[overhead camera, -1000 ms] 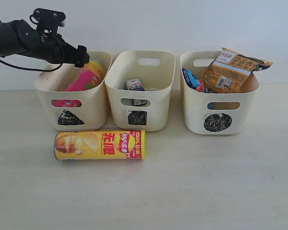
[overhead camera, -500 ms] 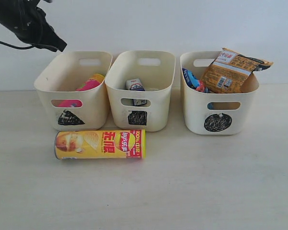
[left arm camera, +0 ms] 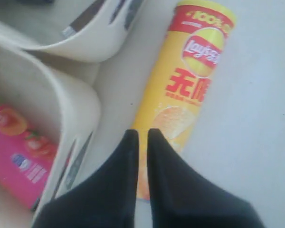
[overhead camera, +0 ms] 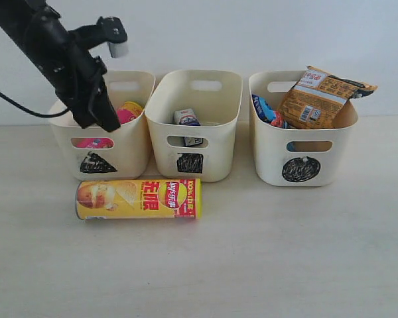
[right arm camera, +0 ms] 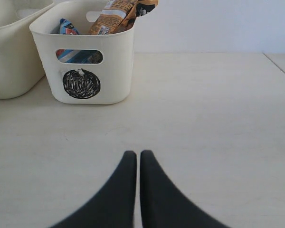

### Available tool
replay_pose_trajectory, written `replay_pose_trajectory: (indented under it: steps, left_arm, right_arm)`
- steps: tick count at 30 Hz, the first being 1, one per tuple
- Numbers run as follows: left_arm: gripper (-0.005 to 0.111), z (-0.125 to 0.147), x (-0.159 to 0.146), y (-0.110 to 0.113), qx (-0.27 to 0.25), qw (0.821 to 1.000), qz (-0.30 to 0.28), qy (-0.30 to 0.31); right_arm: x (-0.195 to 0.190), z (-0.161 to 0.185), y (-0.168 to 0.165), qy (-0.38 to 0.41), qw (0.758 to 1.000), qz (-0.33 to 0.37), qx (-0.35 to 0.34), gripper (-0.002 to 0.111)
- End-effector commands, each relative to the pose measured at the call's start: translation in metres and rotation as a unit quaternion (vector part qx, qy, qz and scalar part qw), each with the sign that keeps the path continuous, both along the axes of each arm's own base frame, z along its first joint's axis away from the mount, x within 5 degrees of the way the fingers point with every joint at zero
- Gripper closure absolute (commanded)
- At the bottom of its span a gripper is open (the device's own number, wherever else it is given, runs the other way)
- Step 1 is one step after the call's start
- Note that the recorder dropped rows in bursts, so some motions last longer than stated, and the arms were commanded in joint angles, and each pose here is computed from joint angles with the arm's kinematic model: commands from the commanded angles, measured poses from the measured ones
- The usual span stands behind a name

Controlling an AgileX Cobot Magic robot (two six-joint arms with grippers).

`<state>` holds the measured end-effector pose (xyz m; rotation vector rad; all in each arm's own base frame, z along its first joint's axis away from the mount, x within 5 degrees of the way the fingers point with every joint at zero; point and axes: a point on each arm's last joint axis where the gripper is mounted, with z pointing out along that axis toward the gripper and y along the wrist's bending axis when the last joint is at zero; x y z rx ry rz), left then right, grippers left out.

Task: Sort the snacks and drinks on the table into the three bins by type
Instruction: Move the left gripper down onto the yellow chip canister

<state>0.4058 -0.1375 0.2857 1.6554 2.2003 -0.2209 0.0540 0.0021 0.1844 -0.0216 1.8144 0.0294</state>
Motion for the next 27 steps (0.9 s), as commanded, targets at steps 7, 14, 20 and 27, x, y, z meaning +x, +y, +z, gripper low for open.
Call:
replay_pose_trajectory:
  steps: [7,14,20,27]
  left_arm:
    - [0.103,-0.029,-0.025,-0.028,0.033,0.996,-0.078,0.041]
    - [0.071,-0.044,-0.032,-0.027,0.035,0.992,-0.103,0.064]
    - [0.014,-0.062,-0.035,-0.028,0.025,0.992,-0.106,0.061]
    - [0.009,-0.077,-0.033,-0.027,0.029,0.992,-0.117,0.02]
  right_arm:
    - [0.0,0.0,0.0,-0.005,1.0,-0.001,-0.001,0.108]
    - [0.0,0.0,0.0,-0.005,1.0,-0.001,-0.001,0.108]
    - [0.0,0.0,0.0,-0.005,1.0,-0.001,-0.001,0.108]
    - [0.0,-0.001,0.0,-0.003,1.0,-0.001,-0.001,0.108]
